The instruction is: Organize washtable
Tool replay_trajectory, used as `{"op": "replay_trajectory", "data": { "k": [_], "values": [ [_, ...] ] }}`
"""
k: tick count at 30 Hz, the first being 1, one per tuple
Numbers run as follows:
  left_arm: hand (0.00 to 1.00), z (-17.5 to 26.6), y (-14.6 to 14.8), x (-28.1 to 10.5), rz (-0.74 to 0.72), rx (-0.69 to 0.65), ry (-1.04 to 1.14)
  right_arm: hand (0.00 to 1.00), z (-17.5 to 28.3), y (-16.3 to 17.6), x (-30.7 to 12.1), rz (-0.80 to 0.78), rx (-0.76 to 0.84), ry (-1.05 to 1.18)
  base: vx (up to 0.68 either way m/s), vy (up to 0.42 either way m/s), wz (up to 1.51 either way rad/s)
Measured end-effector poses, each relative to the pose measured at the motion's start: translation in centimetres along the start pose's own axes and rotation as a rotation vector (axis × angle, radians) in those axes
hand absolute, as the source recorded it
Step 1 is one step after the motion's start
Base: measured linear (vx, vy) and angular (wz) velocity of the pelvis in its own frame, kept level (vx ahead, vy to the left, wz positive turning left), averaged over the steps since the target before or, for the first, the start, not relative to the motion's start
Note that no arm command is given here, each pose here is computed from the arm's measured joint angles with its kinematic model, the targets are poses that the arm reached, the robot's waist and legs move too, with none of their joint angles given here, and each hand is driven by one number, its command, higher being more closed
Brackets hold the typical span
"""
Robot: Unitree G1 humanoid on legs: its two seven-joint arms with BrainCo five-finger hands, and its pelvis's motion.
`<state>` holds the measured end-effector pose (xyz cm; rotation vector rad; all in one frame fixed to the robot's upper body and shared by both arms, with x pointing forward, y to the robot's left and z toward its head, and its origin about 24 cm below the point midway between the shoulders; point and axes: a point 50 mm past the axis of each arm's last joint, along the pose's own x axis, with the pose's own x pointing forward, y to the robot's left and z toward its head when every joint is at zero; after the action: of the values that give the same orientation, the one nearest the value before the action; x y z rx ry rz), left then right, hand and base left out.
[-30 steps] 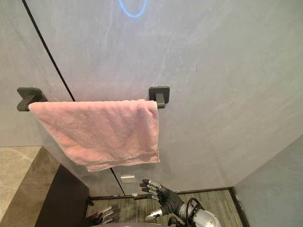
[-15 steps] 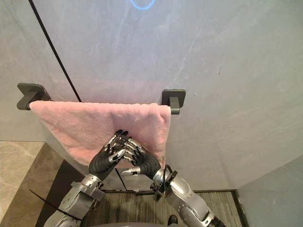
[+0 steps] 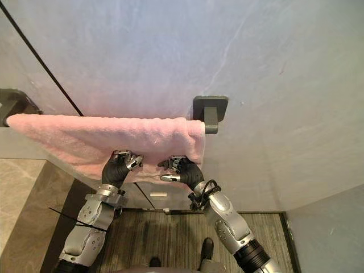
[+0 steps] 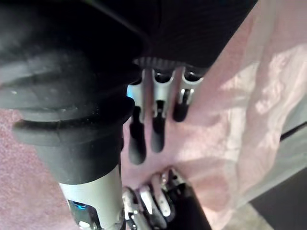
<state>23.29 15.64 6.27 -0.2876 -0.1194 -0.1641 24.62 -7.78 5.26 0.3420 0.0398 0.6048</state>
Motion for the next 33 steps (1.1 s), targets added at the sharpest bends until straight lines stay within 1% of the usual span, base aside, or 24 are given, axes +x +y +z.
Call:
{"op": "replay_trajectory", "data": {
  "k": [5,7,9,12,18,22,24,27,29,33],
  "values": [
    [0.0,0.4,0.9,1.7,0.042,0.001,-0.039,0.0,0.8,-1.4,0.3,-0.063,-0.001,-0.036,-0.13,-0.018,0.0],
    [0.0,0.5,2.6,1.7,0.121,0.009,-0.038,0.0,1.2,-2.1,0.1,-0.095,-0.004,-0.052,-0.11,-0.057,-0.07],
    [0.0,0.3,3.6,1.6,0.174,0.012,-0.03,0.0,1.5,-2.5,0.0,-0.113,-0.007,-0.062,-0.06,-0.062,-0.05],
    [0.0,0.4,4.2,1.4,0.216,0.014,-0.035,0.0,1.6,-3.1,-0.4,-0.145,-0.007,-0.069,-0.02,-0.048,-0.11],
    [0.0,0.1,4.7,1.3,0.256,-0.002,-0.031,0.0,1.3,-3.6,-1.0,-0.183,-0.023,-0.063,0.0,-0.006,-0.03],
    [0.0,-1.3,5.2,0.0,0.304,-0.027,0.016,0.0,-0.3,-4.0,-2.7,-0.251,0.021,-0.032,0.05,0.033,-0.05],
    [0.0,-2.5,5.3,-1.2,0.329,-0.028,0.069,0.0,-1.9,-4.3,-4.2,-0.296,0.024,0.026,0.07,0.049,0.02],
    [0.0,-4.9,6.0,-3.1,0.36,-0.009,0.189,0.0,-4.6,-4.8,-6.2,-0.366,0.023,0.134,0.03,0.059,0.03],
    [0.0,-7.2,6.7,-5.4,0.4,0.019,0.318,0.0,-7.6,-4.6,-8.2,-0.405,0.048,0.259,0.0,0.018,0.0],
    [0.0,-10.4,7.2,-9.1,0.443,0.033,0.51,0.0,-11.3,-5.2,-11.8,-0.495,0.077,0.439,0.0,0.0,0.0]
  ]
}}
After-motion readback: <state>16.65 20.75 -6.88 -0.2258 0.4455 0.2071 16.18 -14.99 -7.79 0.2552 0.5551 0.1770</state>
